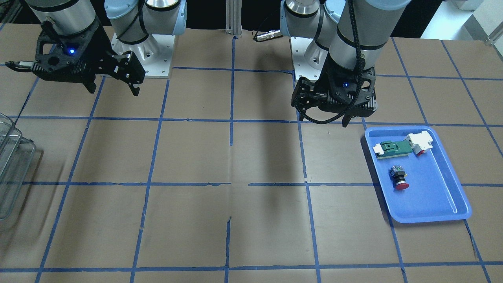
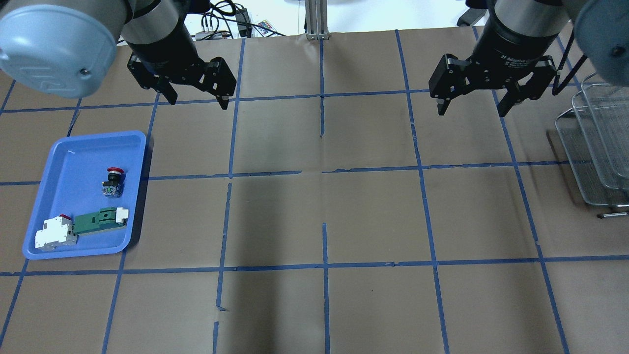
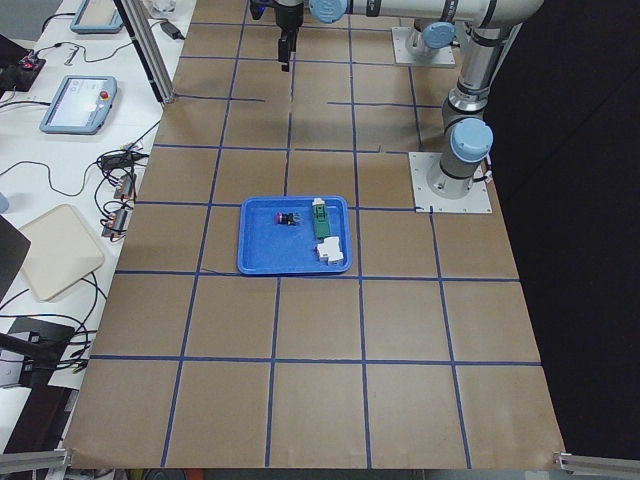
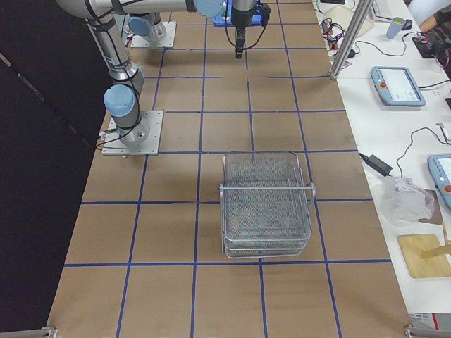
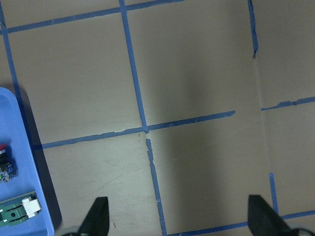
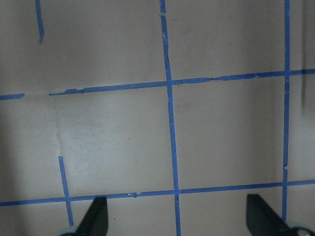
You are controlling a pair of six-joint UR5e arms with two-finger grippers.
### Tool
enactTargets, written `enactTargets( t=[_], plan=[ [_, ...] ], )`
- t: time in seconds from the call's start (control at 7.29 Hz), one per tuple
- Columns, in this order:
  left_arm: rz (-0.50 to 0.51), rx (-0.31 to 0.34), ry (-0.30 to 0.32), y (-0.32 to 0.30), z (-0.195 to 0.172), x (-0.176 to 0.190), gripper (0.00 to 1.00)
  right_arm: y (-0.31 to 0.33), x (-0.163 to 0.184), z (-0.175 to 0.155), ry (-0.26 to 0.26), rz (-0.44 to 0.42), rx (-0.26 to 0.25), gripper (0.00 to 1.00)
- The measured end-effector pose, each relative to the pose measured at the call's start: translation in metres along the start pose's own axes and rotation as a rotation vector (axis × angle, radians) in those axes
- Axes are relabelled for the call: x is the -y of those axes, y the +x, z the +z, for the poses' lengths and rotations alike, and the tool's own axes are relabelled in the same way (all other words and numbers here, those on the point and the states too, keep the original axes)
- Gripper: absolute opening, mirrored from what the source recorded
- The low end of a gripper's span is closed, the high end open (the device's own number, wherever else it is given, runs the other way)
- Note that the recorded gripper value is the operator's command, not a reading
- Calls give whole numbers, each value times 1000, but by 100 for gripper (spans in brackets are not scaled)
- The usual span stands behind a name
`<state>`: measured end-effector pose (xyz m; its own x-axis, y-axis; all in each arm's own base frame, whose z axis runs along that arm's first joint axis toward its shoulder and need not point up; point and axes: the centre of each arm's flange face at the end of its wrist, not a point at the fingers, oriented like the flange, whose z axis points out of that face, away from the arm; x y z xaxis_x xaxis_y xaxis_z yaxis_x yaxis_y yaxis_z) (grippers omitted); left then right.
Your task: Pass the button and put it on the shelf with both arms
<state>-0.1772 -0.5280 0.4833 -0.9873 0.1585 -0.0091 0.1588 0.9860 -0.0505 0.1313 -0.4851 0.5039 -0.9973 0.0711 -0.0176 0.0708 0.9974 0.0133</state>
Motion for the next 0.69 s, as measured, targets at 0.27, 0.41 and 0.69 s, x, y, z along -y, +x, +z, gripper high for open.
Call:
enactTargets(
  t=[0.27, 0.41, 0.69],
  plan=[
    [2, 2, 2, -2, -1, 0, 100, 0, 3, 1, 5, 0, 1, 100],
    [6, 2, 7, -4, -3, 0, 100, -1, 3, 2, 5, 0, 1, 100],
    [1, 8, 8, -12, -2, -2, 100, -1, 4, 2, 4, 0, 1, 100]
  ],
)
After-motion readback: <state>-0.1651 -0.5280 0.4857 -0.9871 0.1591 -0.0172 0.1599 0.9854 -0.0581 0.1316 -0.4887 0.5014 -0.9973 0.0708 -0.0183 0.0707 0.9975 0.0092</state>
